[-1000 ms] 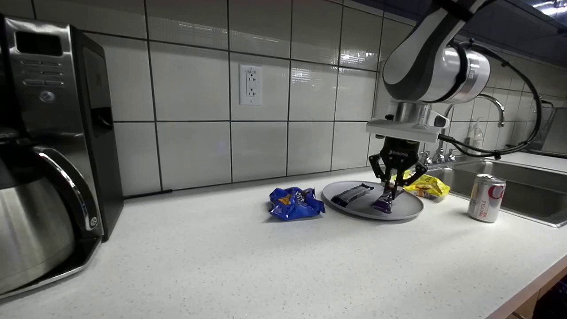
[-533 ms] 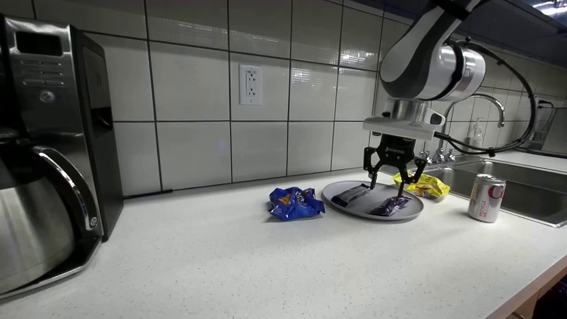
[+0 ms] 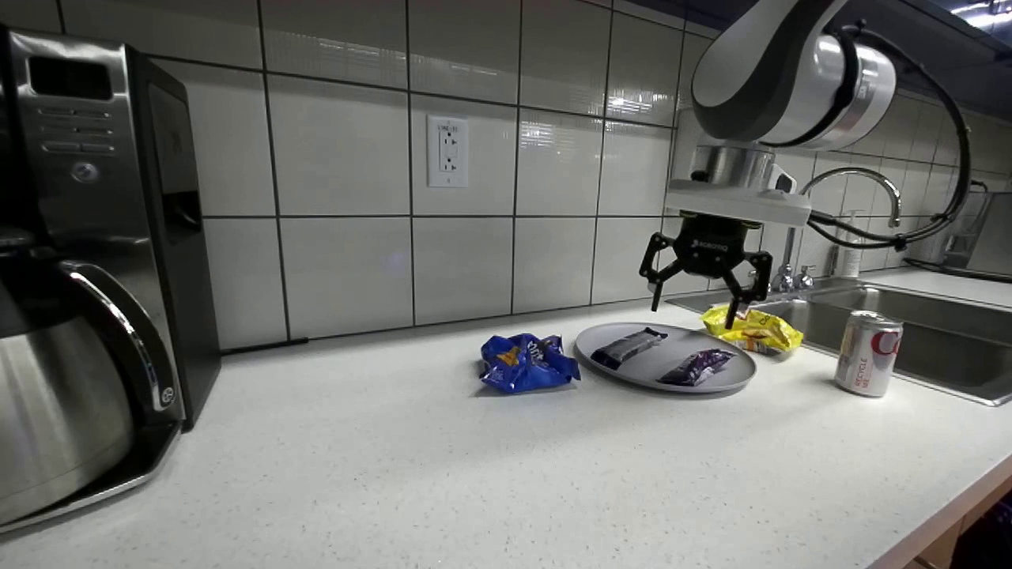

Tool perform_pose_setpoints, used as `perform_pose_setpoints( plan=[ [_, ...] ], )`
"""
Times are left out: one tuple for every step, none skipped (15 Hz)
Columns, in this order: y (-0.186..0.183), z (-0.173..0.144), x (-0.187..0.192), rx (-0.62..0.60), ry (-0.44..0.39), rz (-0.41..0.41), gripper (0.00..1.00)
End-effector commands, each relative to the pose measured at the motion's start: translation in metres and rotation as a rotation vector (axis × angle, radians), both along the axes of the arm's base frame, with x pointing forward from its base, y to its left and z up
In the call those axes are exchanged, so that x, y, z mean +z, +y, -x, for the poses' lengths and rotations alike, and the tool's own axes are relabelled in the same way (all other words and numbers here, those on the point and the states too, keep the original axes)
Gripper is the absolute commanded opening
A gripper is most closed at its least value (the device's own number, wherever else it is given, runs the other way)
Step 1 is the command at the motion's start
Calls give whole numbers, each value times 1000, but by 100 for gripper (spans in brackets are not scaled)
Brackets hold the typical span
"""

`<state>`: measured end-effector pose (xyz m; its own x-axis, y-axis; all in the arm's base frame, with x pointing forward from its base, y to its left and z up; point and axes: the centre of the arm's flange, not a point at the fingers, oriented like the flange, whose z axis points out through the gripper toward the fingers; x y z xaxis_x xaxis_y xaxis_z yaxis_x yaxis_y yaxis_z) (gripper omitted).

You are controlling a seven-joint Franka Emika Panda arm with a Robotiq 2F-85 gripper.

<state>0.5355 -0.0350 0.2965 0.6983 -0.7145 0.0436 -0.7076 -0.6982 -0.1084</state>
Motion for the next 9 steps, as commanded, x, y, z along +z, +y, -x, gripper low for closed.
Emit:
perform_pose_setpoints(
  plan=[
    [12, 34, 18, 110, -4, 29, 100],
    [17, 40, 21, 139, -4, 34, 100],
    [20, 45, 23, 165, -7, 44, 100],
    [25, 51, 26, 191, -8, 47, 100],
    [28, 56, 28, 216, -10, 52, 100],
    [32, 63, 31, 241, -12, 56, 100],
    [35, 69, 33, 262, -12, 58, 100],
    [38, 76, 35, 279, -15, 60, 100],
    [41, 82, 37, 293, -16, 58, 100]
  ],
)
